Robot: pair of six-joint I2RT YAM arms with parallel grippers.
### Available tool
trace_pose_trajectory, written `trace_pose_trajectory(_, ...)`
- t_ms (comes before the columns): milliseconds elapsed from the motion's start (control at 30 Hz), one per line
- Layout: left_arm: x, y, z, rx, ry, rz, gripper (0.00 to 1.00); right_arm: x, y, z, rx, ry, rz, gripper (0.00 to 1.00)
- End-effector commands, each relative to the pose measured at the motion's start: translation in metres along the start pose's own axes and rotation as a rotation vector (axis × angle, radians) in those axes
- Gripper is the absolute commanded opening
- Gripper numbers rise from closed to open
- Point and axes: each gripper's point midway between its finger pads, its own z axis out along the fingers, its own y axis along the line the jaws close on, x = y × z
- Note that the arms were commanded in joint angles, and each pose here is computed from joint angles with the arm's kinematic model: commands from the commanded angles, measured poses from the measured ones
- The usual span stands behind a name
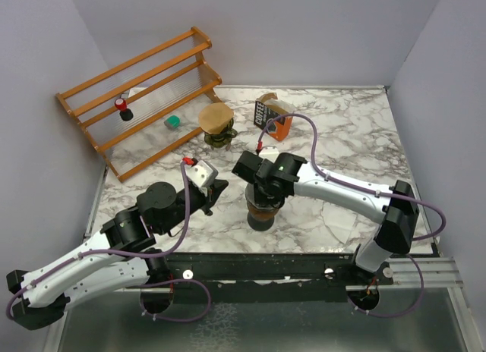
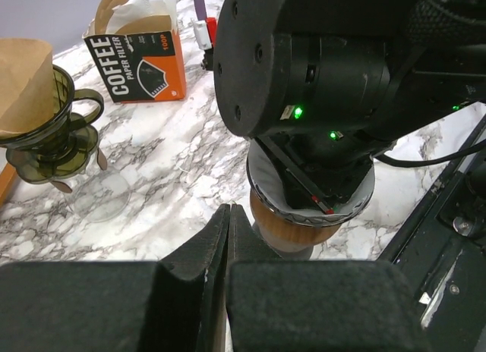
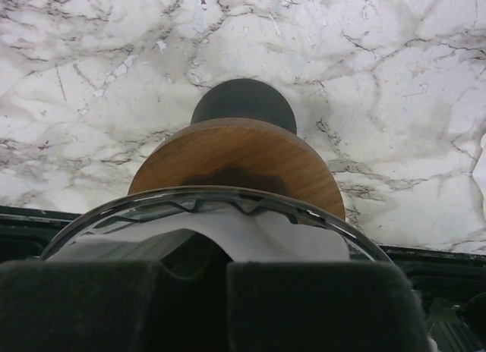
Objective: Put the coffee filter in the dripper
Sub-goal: Place the coffee filter in the coffee dripper.
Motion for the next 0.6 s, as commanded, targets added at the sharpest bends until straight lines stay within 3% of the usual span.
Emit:
trace_pose_trajectory(0,0.003,-0.004,0.001,0.022,-0.002,-0.009,0.0,0.01,-0.013,0.018,0.083,0.008,-0.009,0.0)
trace_pose_trajectory(233,0.006,-0.005,0.002,0.024,0.007,-0.004,0.0,0.026,-0.019,0.031,0.077,0.042,-0.019,0.0)
trace_pose_trajectory(567,0.007,-0.004,0.004,0.023,0.013,-0.001,0.0,0.006,-0.013,0.01,0.056,-0.007,-0.026,0.0)
